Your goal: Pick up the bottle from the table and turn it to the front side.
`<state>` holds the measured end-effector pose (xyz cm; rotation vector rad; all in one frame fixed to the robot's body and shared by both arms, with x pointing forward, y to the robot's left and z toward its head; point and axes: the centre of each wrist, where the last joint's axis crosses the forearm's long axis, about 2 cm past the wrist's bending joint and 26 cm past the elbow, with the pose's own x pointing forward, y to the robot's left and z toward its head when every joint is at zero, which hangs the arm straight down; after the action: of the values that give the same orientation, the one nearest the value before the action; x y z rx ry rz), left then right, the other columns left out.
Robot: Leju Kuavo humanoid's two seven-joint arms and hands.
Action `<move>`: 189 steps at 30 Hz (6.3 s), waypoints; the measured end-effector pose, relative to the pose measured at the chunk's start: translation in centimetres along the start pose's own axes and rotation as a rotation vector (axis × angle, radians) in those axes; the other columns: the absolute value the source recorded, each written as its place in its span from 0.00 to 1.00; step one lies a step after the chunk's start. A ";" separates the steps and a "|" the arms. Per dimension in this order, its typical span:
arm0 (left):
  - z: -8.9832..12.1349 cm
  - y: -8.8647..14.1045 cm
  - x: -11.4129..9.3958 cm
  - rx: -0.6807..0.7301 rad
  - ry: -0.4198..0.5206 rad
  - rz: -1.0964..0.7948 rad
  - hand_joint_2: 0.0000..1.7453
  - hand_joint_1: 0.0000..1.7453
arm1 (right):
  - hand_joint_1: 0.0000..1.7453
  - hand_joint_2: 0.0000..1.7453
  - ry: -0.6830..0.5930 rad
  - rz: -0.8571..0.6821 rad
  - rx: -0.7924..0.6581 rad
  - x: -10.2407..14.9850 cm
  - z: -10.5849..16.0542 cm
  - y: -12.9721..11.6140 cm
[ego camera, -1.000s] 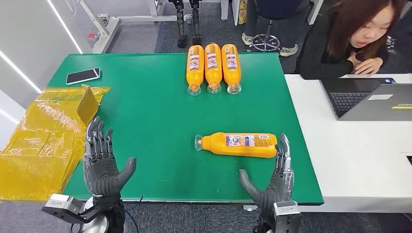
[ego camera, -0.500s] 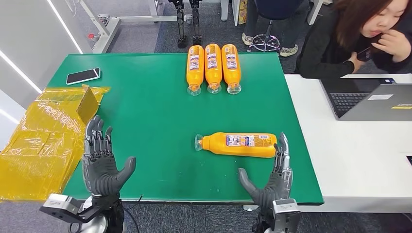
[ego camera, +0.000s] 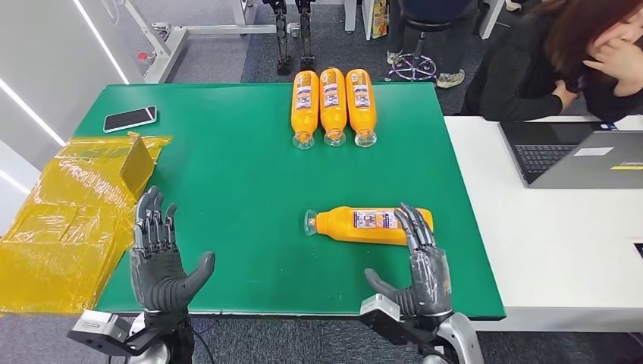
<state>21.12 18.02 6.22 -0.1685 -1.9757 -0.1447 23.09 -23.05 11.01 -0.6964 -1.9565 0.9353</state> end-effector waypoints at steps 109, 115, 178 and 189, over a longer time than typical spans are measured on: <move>1.4 -0.5 -1.1 -0.062 0.109 0.023 1.00 0.00 | 1.00 1.00 0.137 0.021 0.512 -10.3 -4.9 -2.1; 1.1 -0.6 -1.1 -0.088 0.105 0.041 1.00 0.00 | 1.00 1.00 0.022 0.047 0.374 -7.9 -1.8 -1.5; -1.0 -2.2 -2.3 -0.332 0.195 0.562 1.00 1.00 | 1.00 1.00 -0.287 -0.482 0.327 8.7 -2.9 10.7; -1.0 -2.0 -2.3 -0.346 0.192 0.568 1.00 1.00 | 0.91 1.00 -0.274 -0.477 0.334 8.2 -2.1 10.8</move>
<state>22.57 15.72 4.42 -0.8951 -1.6299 -0.1239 22.17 -10.06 6.68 0.0960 -2.0009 1.0533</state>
